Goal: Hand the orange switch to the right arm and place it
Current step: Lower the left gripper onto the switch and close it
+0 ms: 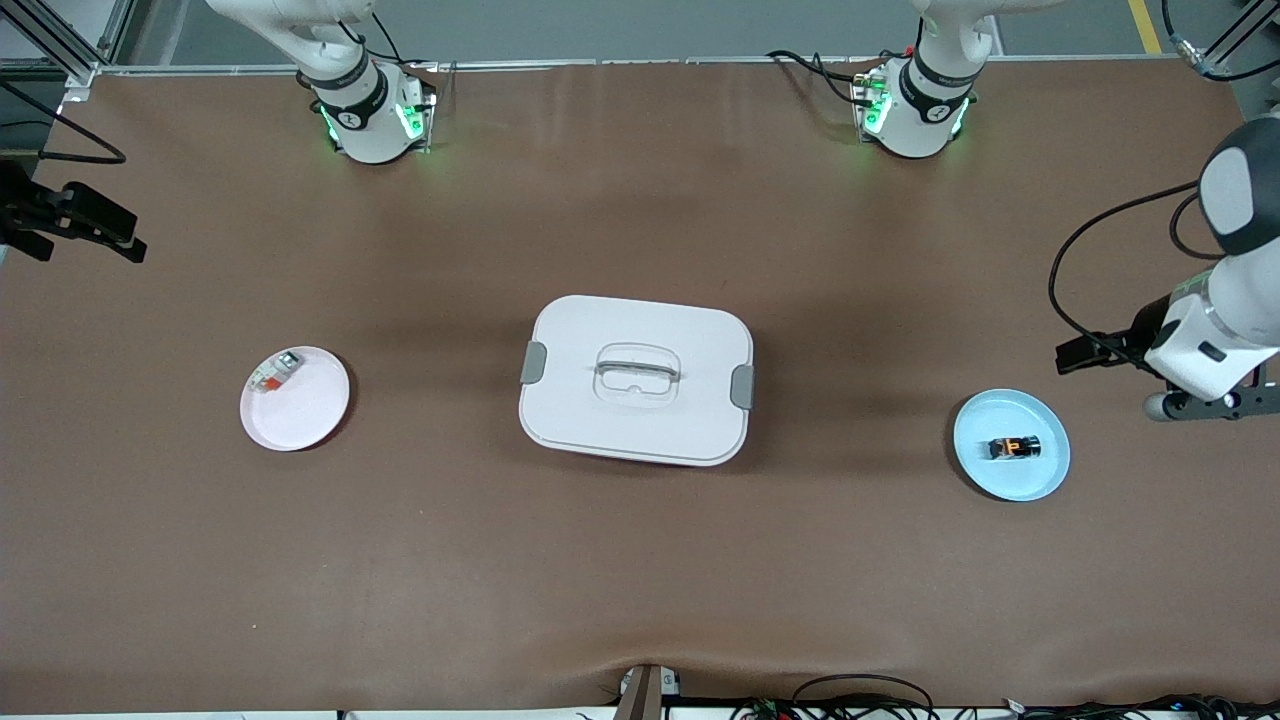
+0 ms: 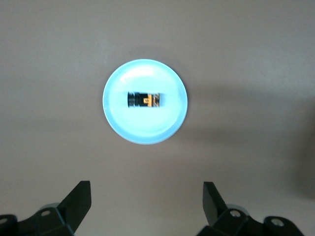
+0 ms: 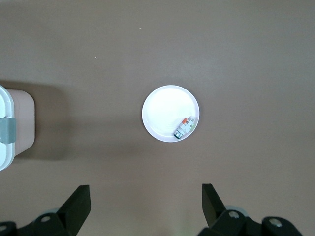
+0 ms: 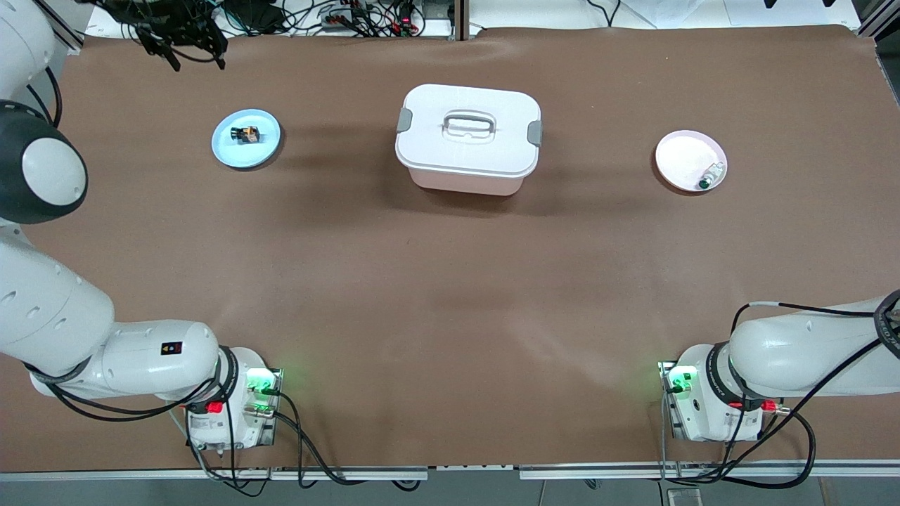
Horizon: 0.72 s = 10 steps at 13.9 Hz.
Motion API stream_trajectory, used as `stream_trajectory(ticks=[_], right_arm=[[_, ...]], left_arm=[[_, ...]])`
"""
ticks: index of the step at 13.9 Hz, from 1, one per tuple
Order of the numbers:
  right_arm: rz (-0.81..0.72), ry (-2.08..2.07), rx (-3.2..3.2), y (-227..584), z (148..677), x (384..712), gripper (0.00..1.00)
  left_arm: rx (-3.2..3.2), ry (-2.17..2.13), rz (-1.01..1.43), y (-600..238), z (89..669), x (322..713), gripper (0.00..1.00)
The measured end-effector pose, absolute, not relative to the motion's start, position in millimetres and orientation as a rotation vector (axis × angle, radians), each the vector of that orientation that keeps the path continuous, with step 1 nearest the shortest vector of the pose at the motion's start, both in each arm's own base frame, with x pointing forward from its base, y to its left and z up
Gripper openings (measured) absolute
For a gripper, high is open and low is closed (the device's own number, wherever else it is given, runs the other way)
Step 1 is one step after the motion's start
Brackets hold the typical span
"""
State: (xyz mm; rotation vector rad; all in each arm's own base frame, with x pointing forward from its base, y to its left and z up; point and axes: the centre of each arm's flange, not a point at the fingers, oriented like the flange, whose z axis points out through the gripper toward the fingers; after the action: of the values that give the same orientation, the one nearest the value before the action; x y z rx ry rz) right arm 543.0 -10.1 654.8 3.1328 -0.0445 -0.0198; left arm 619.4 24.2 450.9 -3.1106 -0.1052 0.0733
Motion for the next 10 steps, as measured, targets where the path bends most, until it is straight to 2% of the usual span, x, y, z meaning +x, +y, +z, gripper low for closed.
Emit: stream_trajectory(ticks=[10], right_arm=[[-0.019,-0.043,3.133,-9.5,654.9,543.0,1.0]], left_arm=[[-3.055,0.017,-0.016,26.7,301.1,639.3,1.0]])
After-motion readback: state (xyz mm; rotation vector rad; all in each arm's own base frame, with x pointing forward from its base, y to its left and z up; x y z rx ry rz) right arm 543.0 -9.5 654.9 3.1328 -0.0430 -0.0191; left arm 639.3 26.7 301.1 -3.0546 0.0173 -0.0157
